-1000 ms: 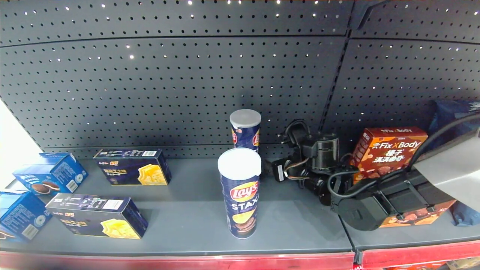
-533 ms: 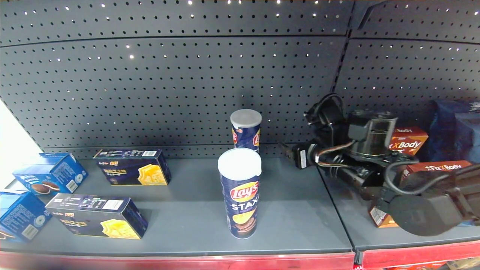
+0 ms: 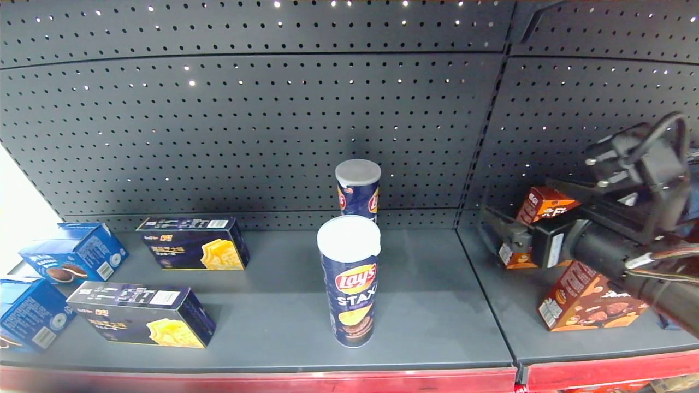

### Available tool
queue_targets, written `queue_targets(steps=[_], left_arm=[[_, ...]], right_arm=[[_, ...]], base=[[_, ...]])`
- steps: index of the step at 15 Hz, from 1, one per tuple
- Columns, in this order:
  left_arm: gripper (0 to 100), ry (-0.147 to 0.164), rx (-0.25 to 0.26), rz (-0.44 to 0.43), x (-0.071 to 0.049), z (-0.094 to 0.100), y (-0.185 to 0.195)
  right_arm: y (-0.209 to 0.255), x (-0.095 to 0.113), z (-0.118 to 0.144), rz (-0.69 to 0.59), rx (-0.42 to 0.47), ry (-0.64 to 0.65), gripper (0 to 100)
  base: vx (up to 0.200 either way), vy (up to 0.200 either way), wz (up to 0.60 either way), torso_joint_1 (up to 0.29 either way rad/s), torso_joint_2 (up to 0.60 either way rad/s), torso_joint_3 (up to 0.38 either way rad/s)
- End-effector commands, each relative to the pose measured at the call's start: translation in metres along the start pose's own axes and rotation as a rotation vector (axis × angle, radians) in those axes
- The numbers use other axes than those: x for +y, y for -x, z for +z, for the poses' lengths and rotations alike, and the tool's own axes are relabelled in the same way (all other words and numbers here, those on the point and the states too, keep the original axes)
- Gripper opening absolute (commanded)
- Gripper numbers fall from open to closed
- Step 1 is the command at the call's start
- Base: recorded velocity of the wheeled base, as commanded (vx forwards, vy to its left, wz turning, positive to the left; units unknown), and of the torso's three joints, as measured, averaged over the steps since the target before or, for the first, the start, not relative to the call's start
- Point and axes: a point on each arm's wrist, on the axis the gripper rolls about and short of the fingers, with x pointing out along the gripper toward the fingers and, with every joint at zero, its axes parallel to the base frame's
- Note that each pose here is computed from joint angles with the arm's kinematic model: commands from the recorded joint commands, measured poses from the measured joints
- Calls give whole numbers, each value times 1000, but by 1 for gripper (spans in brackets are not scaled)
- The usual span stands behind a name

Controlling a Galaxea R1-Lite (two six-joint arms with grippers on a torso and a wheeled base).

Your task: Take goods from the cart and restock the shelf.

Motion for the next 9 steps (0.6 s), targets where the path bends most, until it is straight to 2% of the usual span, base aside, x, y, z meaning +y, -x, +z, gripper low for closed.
queue_targets(steps=[1, 2, 3, 5, 7, 9], left_arm=[[100, 1, 1, 1, 0, 0, 0], [100, 1, 1, 1, 0, 0, 0], [100, 0, 1, 1, 0, 0, 0], [100, 1, 1, 1, 0, 0, 0], [100, 1, 1, -1, 0, 0, 0], [100, 0, 1, 1, 0, 0, 0]], right_arm=[[51, -37, 15, -104, -98, -19, 100], [51, -37, 15, -104, -98, -19, 100], [83, -57, 10, -201, -116, -18, 100], [132, -73, -14, -325, -118, 6, 100], [165, -71, -41, -433, -99, 7, 100], [183, -61, -75, -459, -69, -30, 100]], base=[[0, 0, 0, 0, 0, 0], [0, 0, 0, 0, 0, 0], [0, 0, 0, 0, 0, 0], [0, 0, 0, 0, 0, 0], [0, 0, 0, 0, 0, 0], [0, 0, 0, 0, 0, 0]])
